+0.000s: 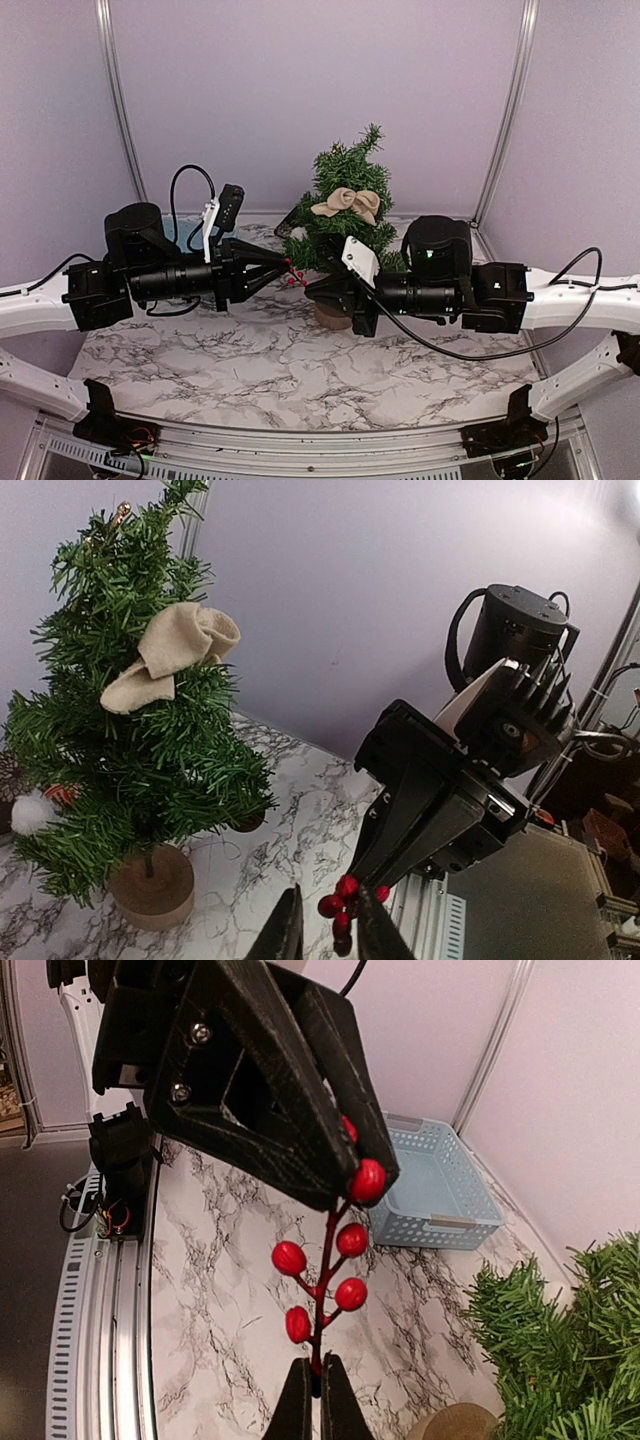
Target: Decorate the small christmas tree
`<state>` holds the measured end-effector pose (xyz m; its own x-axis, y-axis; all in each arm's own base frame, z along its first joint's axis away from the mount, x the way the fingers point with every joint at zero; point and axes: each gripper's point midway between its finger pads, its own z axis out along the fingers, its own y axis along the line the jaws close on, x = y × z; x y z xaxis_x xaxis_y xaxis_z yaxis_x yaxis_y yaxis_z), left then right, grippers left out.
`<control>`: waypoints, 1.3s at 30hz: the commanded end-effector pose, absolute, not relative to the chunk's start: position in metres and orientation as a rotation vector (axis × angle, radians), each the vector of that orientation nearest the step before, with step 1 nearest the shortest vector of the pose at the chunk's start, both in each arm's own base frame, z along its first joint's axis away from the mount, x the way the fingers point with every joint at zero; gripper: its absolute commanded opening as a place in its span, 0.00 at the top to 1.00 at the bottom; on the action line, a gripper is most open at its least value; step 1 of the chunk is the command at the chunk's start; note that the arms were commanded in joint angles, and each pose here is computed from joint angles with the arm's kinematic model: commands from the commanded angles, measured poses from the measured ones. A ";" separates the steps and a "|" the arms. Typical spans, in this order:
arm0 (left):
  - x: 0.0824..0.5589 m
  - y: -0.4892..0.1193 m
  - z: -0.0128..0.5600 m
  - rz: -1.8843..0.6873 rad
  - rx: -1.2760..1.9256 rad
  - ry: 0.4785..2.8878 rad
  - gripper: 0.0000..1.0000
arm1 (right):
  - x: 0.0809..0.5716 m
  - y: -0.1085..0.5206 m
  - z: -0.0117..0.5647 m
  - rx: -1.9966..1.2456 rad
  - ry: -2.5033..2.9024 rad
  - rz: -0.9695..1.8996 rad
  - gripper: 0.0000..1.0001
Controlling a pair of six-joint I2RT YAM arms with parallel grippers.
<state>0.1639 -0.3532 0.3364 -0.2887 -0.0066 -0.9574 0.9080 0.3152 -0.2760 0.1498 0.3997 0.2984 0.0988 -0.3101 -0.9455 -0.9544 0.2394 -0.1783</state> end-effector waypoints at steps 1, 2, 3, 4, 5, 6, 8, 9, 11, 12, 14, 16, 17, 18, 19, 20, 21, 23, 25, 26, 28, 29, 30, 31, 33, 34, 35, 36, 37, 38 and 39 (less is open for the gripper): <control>0.159 -0.355 0.347 -1.205 0.861 1.545 0.92 | 0.150 0.399 0.320 -1.257 1.387 0.758 1.00; 0.159 -0.354 0.348 -1.212 0.861 1.538 0.98 | 0.150 0.399 0.319 -1.259 1.387 0.759 1.00; 0.158 -0.354 0.349 -1.216 0.860 1.533 1.00 | 0.150 0.400 0.317 -1.263 1.391 0.758 1.00; 0.159 -0.353 0.350 -1.222 0.857 1.527 1.00 | 0.151 0.400 0.315 -1.261 1.398 0.756 1.00; 0.159 -0.352 0.351 -1.226 0.853 1.521 1.00 | 0.152 0.401 0.314 -1.254 1.408 0.753 1.00; 0.159 -0.351 0.349 -1.226 0.849 1.518 1.00 | 0.154 0.401 0.313 -1.247 1.422 0.751 0.98; 0.165 -0.347 0.348 -1.213 0.821 1.518 1.00 | 0.157 0.401 0.311 -1.236 1.441 0.742 0.85; 0.170 -0.343 0.349 -1.199 0.794 1.516 1.00 | 0.158 0.400 0.311 -1.223 1.450 0.738 0.77; 0.183 -0.336 0.349 -1.162 0.734 1.520 1.00 | 0.162 0.395 0.312 -1.183 1.463 0.729 0.60; 0.190 -0.332 0.349 -1.144 0.702 1.518 1.00 | 0.164 0.393 0.313 -1.165 1.465 0.727 0.55; 0.205 -0.325 0.352 -1.111 0.638 1.506 1.00 | 0.166 0.388 0.315 -1.131 1.471 0.726 0.47; 0.222 -0.318 0.353 -1.049 0.588 1.504 1.00 | 0.173 0.380 0.316 -1.091 1.485 0.698 0.42; 0.230 -0.316 0.353 -1.016 0.569 1.507 1.00 | 0.175 0.377 0.317 -1.077 1.488 0.691 0.39; 0.239 -0.313 0.352 -0.981 0.549 1.512 1.00 | 0.176 0.374 0.319 -1.065 1.490 0.690 0.37; 0.248 -0.311 0.354 -0.943 0.528 1.511 1.00 | 0.177 0.372 0.320 -1.057 1.490 0.691 0.32; 0.257 -0.308 0.354 -0.903 0.504 1.516 1.00 | 0.178 0.369 0.322 -1.047 1.490 0.691 0.30; 0.265 -0.308 0.353 -0.873 0.492 1.523 1.00 | 0.179 0.365 0.322 -1.035 1.493 0.688 0.28; 0.280 -0.305 0.355 -0.816 0.448 1.519 1.00 | 0.183 0.357 0.323 -1.007 1.504 0.689 0.26; 0.289 -0.310 0.359 -0.803 0.447 1.503 1.00 | 0.189 0.348 0.331 -0.956 1.490 0.712 0.23; 0.294 -0.315 0.358 -0.793 0.460 1.502 1.00 | 0.192 0.341 0.334 -0.931 1.489 0.727 0.22; 0.302 -0.324 0.360 -0.780 0.474 1.496 1.00 | 0.197 0.330 0.338 -0.893 1.484 0.752 0.21; 0.305 -0.328 0.363 -0.776 0.480 1.488 1.00 | 0.199 0.322 0.342 -0.871 1.477 0.761 0.20; 0.308 -0.332 0.365 -0.774 0.483 1.483 1.00 | 0.203 0.316 0.344 -0.850 1.477 0.765 0.20; 0.312 -0.335 0.366 -0.771 0.487 1.482 1.00 | 0.206 0.310 0.345 -0.833 1.478 0.768 0.20; 0.319 -0.342 0.367 -0.774 0.495 1.480 1.00 | 0.211 0.302 0.346 -0.811 1.477 0.763 0.20; 0.321 -0.346 0.366 -0.781 0.502 1.481 1.00 | 0.213 0.299 0.346 -0.804 1.478 0.757 0.20; 0.325 -0.347 0.366 -0.780 0.501 1.483 1.00 | 0.215 0.296 0.345 -0.799 1.484 0.750 0.20; 0.323 -0.354 0.365 -0.808 0.528 1.480 1.00 | 0.216 0.295 0.345 -0.796 1.488 0.746 0.20; 0.323 -0.358 0.363 -0.820 0.544 1.483 1.00 | 0.217 0.294 0.344 -0.795 1.492 0.743 0.20; 0.323 -0.362 0.361 -0.832 0.559 1.484 1.00 | 0.218 0.293 0.343 -0.793 1.496 0.739 0.20; 0.322 -0.365 0.357 -0.844 0.572 1.489 1.00 | 0.219 0.292 0.343 -0.792 1.498 0.737 0.20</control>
